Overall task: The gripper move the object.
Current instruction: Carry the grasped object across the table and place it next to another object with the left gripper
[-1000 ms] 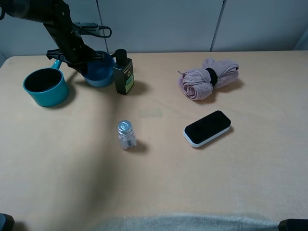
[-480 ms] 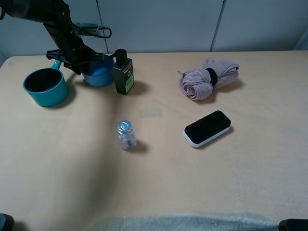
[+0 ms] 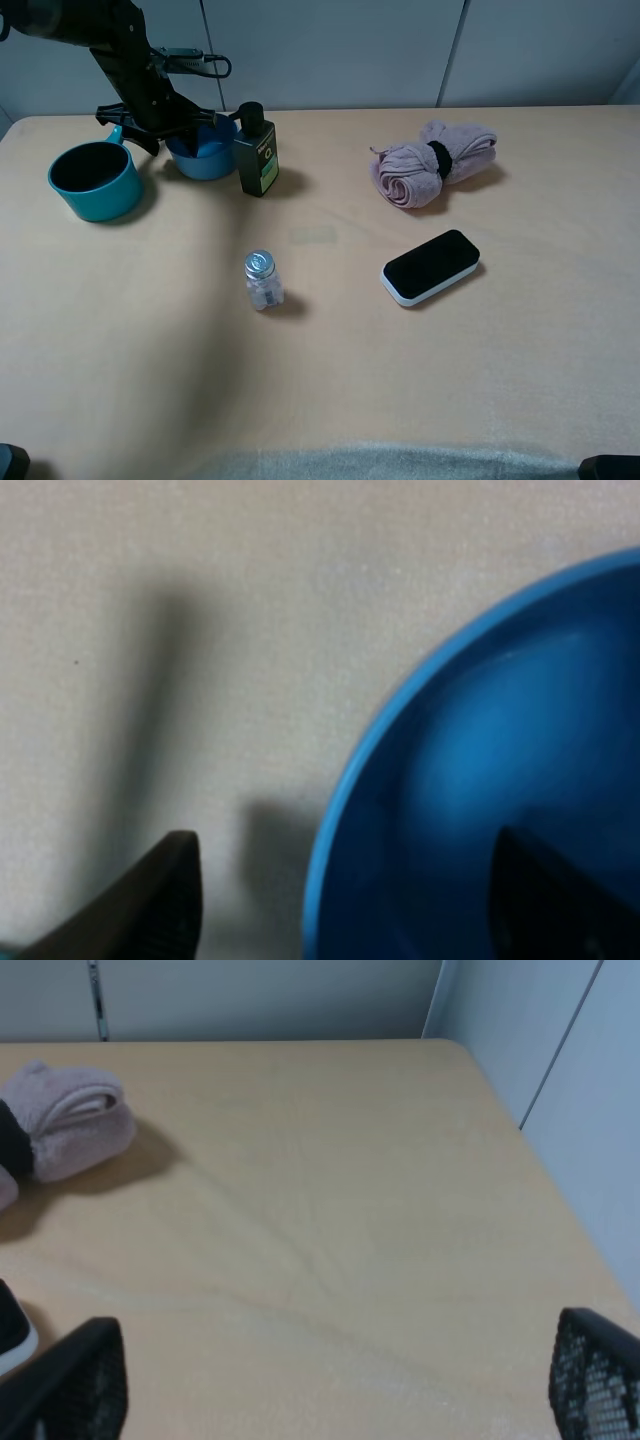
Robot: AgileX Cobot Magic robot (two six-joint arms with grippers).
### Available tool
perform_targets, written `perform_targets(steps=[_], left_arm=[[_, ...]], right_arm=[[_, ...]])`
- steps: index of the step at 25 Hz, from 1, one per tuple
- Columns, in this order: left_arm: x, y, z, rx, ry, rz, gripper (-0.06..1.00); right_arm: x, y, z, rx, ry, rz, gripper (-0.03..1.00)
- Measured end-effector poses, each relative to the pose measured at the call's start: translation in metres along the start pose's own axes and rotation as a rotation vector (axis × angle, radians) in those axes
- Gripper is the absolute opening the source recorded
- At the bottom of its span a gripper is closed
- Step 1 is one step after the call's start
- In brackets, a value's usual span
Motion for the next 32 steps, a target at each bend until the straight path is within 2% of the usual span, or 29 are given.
perform_targets(steps=[16, 20, 27, 32], left_arm=[[0.001, 0.007, -0.001, 0.013, 0.011, 0.003, 0.71], [0.002, 0.024, 0.004, -0.019, 0.015, 0.001, 0.71], [0.005, 0.05, 0.003, -0.008, 0.021, 0.009, 0.71], [0.008, 0.083, 0.005, -0.035, 0.027, 0.012, 0.71]], right_arm=[[0.0, 0.0, 0.0, 0.0, 0.0, 0.0, 0.64], [0.0, 0.0, 0.0, 0.0, 0.0, 0.0, 0.64], [0.0, 0.0, 0.0, 0.0, 0.0, 0.0, 0.64], [0.0, 0.0, 0.0, 0.0, 0.0, 0.0, 0.64]])
Point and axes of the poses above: a point on each arm's last joint axis where the gripper is mounted, y pointing back along that axis away from the gripper, x along the wrist's bending axis when the last joint is at zero, z = x × y, the point moved 4 cm from there along -y, pointing out along that axis toward the gripper, and after that the axes turned 5 degrees about -y, right-handed, at the moved point
